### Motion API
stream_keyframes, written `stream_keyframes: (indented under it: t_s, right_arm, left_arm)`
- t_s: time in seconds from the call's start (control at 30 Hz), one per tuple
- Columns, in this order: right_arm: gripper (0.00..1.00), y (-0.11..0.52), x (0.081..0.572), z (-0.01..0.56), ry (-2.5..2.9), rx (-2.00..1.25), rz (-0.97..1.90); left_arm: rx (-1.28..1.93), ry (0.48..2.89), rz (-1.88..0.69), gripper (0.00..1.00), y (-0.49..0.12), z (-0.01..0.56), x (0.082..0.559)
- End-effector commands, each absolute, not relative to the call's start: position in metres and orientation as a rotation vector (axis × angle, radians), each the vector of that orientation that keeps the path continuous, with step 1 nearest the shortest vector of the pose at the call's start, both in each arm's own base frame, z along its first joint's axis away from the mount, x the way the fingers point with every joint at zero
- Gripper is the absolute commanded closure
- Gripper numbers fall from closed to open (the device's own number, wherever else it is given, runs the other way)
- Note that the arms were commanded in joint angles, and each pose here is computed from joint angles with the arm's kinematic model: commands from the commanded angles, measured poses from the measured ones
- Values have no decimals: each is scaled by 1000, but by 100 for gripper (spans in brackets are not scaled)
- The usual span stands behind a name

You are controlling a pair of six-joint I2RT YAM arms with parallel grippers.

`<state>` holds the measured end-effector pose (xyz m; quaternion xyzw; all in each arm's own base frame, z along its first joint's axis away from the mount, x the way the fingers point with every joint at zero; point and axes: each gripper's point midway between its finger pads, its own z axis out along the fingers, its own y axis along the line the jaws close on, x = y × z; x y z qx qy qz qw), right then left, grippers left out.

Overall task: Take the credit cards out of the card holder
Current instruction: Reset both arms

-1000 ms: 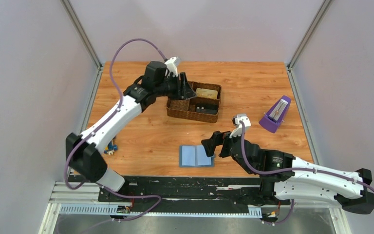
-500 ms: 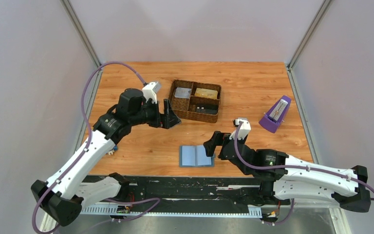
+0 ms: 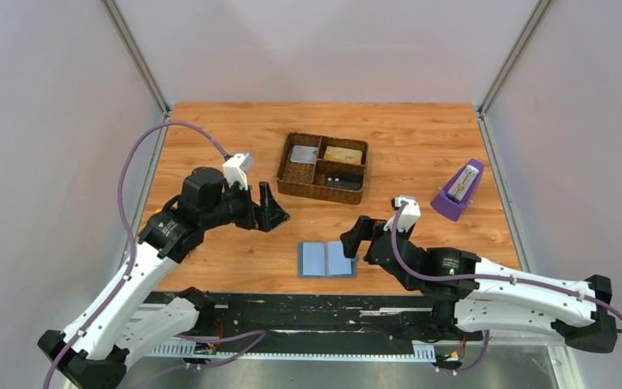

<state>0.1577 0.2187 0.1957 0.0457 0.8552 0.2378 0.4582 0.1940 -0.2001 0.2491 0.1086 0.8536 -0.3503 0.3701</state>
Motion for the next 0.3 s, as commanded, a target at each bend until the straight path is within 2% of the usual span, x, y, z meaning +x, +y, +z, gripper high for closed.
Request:
stream_keyframes:
  t_s: [0.0, 0.27]
  right_arm:
    - [0, 219, 162, 218, 2059, 172, 634]
    - [0, 221, 163, 217, 2063, 161, 616]
  left_arm:
    - [261, 2164, -897, 0, -197, 256, 191]
    - [248, 2150, -893, 0, -194, 258, 190]
